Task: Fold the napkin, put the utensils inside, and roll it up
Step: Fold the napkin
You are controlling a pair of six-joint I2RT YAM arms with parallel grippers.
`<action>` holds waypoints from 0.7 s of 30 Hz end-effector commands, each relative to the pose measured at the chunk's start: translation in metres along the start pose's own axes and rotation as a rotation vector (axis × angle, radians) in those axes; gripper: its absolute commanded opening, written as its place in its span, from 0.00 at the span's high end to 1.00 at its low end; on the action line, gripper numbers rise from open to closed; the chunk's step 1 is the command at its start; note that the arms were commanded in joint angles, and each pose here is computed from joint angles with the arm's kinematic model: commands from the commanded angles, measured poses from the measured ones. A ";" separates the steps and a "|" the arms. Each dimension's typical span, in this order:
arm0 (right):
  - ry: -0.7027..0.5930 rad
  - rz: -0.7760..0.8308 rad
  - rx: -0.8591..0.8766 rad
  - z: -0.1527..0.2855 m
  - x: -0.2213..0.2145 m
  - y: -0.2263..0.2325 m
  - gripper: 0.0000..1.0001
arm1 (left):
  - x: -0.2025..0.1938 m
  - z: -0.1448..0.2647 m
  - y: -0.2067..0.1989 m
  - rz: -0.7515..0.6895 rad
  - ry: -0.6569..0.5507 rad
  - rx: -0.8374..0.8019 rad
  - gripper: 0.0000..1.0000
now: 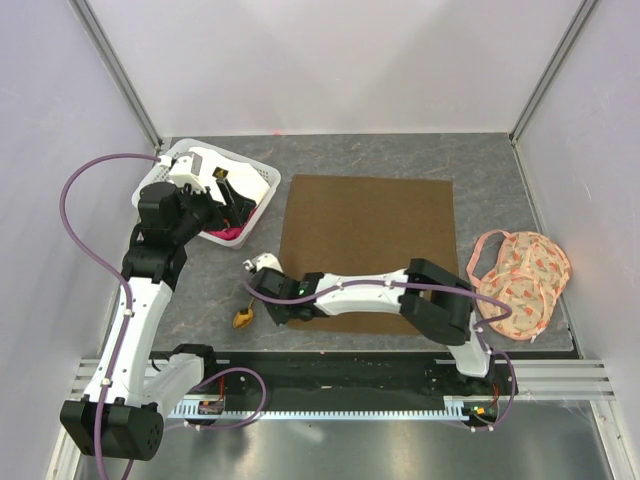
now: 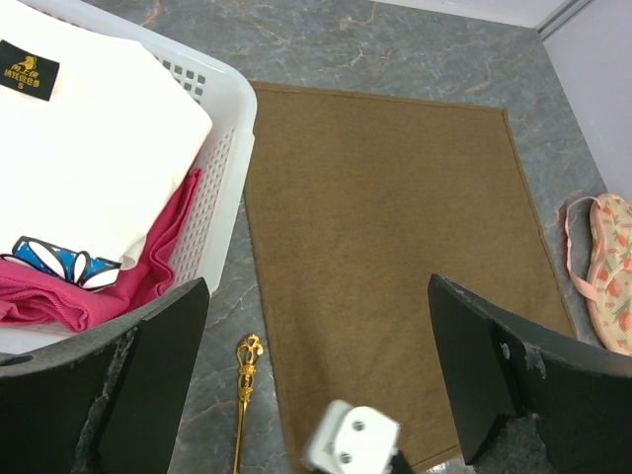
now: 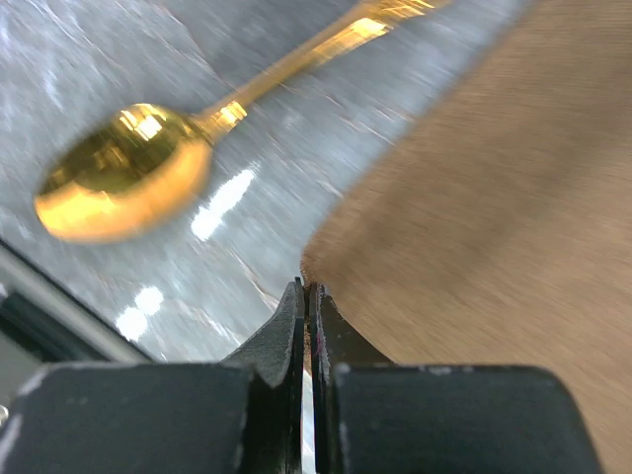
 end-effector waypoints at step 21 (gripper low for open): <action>-0.024 -0.203 -0.476 0.057 0.077 -0.280 1.00 | -0.004 -0.016 0.003 0.035 0.039 -0.025 0.01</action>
Point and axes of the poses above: each gripper's point midway between its finger pads, its own z axis back along the fingers, its own y axis along the line the jaws close on, x = y × z, the point moved 10 cm from there along z, back along the fingers, and after that the axes turned 1 degree about -z, right-handed, at the moved point
